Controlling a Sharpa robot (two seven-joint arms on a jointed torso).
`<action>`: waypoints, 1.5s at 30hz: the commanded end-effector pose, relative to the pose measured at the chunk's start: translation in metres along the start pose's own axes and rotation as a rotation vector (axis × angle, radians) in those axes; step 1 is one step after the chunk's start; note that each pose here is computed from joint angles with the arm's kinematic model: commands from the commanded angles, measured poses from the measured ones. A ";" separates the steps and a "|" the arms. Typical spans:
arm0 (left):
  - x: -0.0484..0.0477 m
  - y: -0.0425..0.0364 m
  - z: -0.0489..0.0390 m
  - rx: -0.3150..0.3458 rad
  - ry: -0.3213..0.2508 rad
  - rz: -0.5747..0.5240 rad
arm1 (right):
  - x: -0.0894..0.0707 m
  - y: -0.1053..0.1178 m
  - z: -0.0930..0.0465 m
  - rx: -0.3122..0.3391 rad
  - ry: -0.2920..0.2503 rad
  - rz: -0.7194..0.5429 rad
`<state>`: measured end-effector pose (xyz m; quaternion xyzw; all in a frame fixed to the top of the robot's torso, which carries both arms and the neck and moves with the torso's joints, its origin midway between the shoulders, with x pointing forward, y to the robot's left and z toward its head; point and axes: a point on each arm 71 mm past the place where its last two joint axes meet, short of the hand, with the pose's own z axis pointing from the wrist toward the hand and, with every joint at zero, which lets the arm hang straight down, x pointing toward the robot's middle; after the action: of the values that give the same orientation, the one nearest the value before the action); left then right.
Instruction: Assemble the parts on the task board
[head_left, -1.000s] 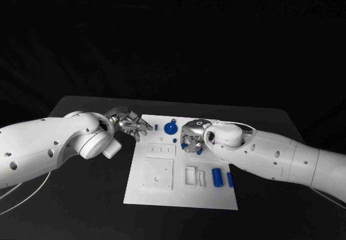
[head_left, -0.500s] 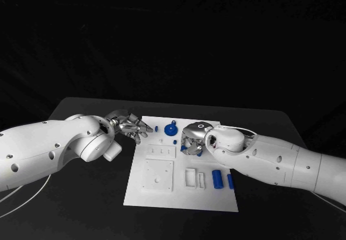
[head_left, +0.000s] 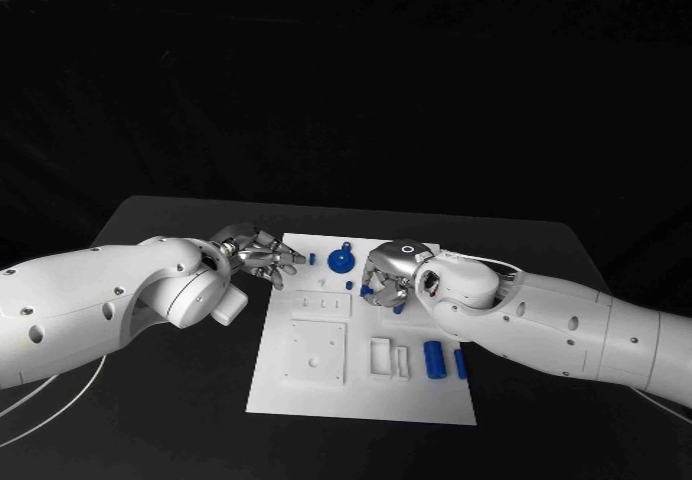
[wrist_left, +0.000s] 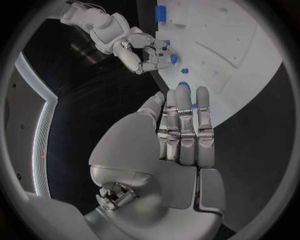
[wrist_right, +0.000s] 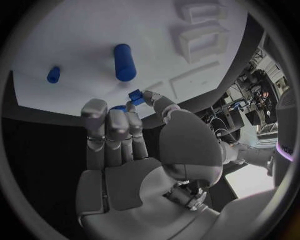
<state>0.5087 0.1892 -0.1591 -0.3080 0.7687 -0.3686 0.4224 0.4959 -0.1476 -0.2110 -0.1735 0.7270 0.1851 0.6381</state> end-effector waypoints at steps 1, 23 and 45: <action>0.0028 -0.0010 0.0011 0.000 0.004 -0.083 | -0.006 0.002 -0.002 0.014 -0.055 0.014; 0.0328 -0.0075 0.0116 -0.072 0.167 0.010 | -0.036 0.031 -0.010 -0.058 -0.147 0.069; 0.0449 -0.0117 0.0170 -0.056 0.217 0.070 | -0.043 0.047 -0.012 -0.101 -0.165 0.091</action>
<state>0.5063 0.1455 -0.1746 -0.2643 0.8256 -0.3590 0.3460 0.4689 -0.1129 -0.1653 -0.1557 0.6708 0.2614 0.6764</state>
